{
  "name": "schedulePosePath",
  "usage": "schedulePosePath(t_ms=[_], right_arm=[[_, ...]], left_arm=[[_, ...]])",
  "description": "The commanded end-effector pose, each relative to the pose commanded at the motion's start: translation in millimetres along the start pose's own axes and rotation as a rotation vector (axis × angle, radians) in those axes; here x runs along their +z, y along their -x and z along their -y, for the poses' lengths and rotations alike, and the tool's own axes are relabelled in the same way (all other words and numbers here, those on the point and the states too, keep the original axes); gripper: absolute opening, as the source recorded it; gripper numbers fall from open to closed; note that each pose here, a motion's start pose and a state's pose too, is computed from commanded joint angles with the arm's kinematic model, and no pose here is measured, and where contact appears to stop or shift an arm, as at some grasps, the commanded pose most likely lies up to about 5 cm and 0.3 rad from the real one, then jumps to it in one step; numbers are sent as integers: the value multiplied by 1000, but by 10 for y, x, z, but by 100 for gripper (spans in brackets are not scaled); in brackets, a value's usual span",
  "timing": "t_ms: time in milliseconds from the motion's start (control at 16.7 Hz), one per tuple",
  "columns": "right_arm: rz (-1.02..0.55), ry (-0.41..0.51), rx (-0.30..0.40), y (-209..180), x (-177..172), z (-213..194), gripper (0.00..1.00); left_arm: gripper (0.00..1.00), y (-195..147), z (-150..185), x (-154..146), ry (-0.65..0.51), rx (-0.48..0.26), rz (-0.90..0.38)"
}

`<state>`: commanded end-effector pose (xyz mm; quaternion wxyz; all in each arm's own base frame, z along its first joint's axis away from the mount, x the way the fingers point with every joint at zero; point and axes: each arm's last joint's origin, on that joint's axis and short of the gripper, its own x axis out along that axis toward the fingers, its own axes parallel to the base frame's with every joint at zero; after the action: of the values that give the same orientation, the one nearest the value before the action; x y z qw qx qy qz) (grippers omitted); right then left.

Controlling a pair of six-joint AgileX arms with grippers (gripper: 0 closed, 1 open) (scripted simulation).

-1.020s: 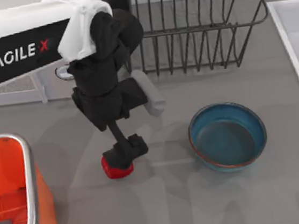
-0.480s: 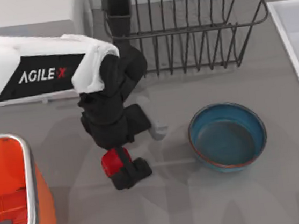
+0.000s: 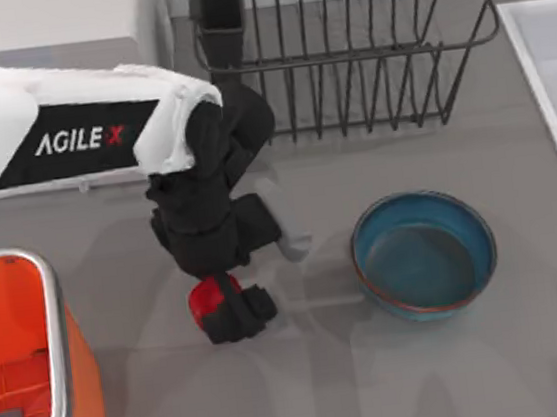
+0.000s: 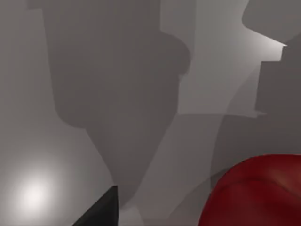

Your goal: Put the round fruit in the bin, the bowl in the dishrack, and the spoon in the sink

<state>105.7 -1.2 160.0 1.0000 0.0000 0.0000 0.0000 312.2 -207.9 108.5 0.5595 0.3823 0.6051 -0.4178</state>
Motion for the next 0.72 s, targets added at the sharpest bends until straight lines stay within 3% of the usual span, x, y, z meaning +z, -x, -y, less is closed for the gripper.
schedulePosePath(t_ms=[480,720], right_arm=[[0,0,0,0,0,0,100],[0,0,0,0,0,0,100]], left_arm=[[2,0,0,0,0,0,0],[0,0,0,0,0,0,0]])
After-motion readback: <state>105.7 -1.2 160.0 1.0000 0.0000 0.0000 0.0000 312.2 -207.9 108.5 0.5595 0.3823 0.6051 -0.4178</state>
